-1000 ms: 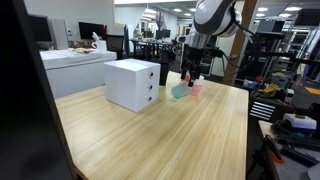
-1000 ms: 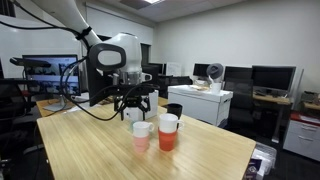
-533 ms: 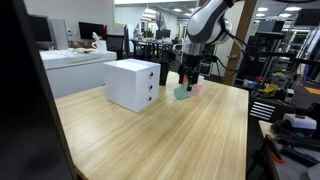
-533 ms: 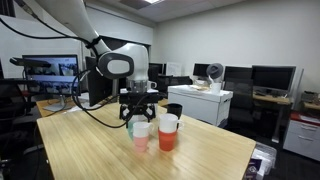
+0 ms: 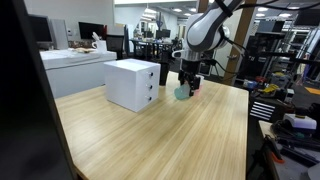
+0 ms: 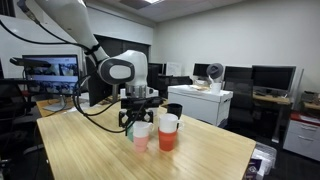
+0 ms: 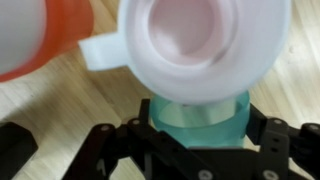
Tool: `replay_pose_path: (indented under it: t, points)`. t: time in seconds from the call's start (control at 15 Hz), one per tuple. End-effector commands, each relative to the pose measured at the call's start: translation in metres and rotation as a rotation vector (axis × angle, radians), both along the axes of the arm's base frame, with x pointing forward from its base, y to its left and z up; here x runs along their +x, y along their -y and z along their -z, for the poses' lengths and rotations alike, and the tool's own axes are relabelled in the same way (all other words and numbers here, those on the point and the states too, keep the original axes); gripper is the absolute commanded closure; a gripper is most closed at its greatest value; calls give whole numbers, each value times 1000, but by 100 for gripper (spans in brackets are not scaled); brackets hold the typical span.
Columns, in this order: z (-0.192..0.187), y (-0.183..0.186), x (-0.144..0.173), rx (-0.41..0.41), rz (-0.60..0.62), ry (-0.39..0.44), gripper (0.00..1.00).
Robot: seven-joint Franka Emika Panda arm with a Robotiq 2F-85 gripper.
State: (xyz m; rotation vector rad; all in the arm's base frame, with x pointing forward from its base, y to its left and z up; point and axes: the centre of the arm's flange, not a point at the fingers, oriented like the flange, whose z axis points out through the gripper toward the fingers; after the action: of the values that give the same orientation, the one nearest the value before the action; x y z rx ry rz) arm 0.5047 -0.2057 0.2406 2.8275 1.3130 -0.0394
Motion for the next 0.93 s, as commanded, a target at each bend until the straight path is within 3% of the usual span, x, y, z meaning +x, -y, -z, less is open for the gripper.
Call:
replay_pose_path:
  t: [0.0, 0.47, 0.87]
  points:
    - [-3, -6, -6, -38, -33, 1, 42]
    - [-19, -35, -8, -136, -157, -11, 45]
    - [-39, -63, -17, -308, -287, -5, 45]
